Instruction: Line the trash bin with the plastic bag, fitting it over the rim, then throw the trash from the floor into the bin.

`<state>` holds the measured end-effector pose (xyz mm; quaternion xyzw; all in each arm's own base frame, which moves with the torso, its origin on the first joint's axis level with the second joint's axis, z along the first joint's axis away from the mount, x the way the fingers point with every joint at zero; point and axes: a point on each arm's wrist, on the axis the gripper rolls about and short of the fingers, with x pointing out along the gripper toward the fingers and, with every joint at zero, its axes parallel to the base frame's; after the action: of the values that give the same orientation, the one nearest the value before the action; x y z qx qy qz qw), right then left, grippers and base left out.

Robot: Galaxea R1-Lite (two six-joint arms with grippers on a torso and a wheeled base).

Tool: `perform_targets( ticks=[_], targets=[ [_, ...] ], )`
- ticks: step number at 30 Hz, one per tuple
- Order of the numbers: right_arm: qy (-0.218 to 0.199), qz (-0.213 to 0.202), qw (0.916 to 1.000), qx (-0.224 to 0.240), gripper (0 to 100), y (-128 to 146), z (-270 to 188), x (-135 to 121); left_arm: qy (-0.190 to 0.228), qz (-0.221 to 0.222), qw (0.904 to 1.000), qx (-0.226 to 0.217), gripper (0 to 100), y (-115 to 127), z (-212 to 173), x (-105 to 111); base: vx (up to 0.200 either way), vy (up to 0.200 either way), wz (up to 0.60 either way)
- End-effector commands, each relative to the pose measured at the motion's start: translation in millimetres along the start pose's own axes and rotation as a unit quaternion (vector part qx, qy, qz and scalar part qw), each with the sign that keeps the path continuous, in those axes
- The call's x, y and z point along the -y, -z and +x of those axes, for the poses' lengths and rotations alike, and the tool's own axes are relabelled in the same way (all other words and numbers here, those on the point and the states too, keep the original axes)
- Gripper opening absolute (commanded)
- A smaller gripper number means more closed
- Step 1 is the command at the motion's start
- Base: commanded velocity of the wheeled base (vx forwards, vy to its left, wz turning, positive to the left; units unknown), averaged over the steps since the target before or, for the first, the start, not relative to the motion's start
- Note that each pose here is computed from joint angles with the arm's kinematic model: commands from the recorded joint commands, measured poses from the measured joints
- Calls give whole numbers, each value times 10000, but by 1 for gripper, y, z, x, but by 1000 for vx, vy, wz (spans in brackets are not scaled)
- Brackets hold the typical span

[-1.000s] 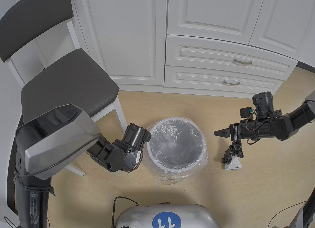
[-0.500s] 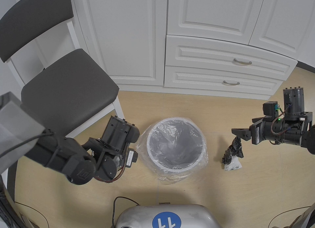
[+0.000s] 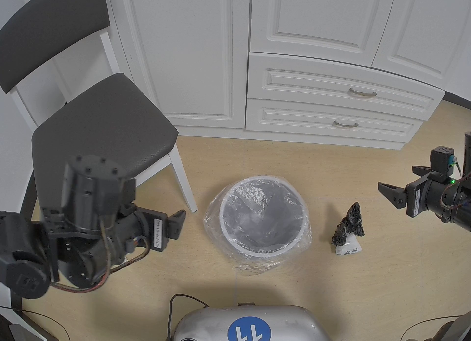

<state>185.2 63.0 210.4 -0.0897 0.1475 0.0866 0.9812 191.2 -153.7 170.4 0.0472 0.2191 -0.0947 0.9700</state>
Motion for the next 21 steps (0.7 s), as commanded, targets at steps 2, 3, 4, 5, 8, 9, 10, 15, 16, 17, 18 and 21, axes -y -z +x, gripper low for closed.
perform_targets(
  ticks=[2, 3, 4, 5, 8, 9, 10, 15, 16, 17, 18, 21],
  targets=[
    [429, 3, 9989, 167, 100, -5, -20, 2, 325, -698, 9928, 914, 100, -12, -56, -27, 0, 0, 0],
    [521, -20, 9986, 82, 100, -4, -18, 2, 322, -790, 9916, 973, 100, -13, -57, -29, 0, 0, 0],
    [732, -87, 9973, -50, 100, -2, -16, 2, 313, -897, 9897, 1073, 100, -14, -61, -32, 0, 0, 0],
    [979, -186, 9949, -131, 100, -1, -14, 2, 300, -955, 9879, 1182, 100, -14, -65, -36, 0, 0, 0],
    [1209, -278, 9921, -200, 100, 0, -11, 2, 278, -989, 9867, 1257, 100, -13, -69, -39, 0, 0, 0],
    [1652, -444, 9843, -438, 100, 4, 1, 1, 356, -1091, 9808, 1576, 100, -11, -86, -48, 0, 0, 0],
    [1660, -437, 9842, -438, 100, 4, 3, 0, 364, -1129, 9791, 1649, 100, -11, -90, -51, 0, 0, 0],
    [1476, -228, 9886, -187, 100, 1, 26, -4, 343, -1129, 9767, 1792, 100, -13, -97, -56, 0, 0, 0],
    [1446, -170, 9893, -120, 100, 1, 28, -5, 296, -1117, 9767, 1809, 100, -13, -97, -58, 0, 0, 0],
    [1446, -170, 9893, -120, 100, 1, 28, -5, 296, -1117, 9767, 1809, 100, -13, -97, -58, 0, 0, 0],
    [1291, 46, 9916, 81, 100, 1, 37, -11, 193, -1009, 9775, 1845, 100, -11, -99, -62, 0, 0, 0],
    [1231, 150, 9922, 116, 100, 3, 41, -13, 185, -967, 9778, 1852, 100, -10, -101, -63, 0, 0, 0]
  ],
)
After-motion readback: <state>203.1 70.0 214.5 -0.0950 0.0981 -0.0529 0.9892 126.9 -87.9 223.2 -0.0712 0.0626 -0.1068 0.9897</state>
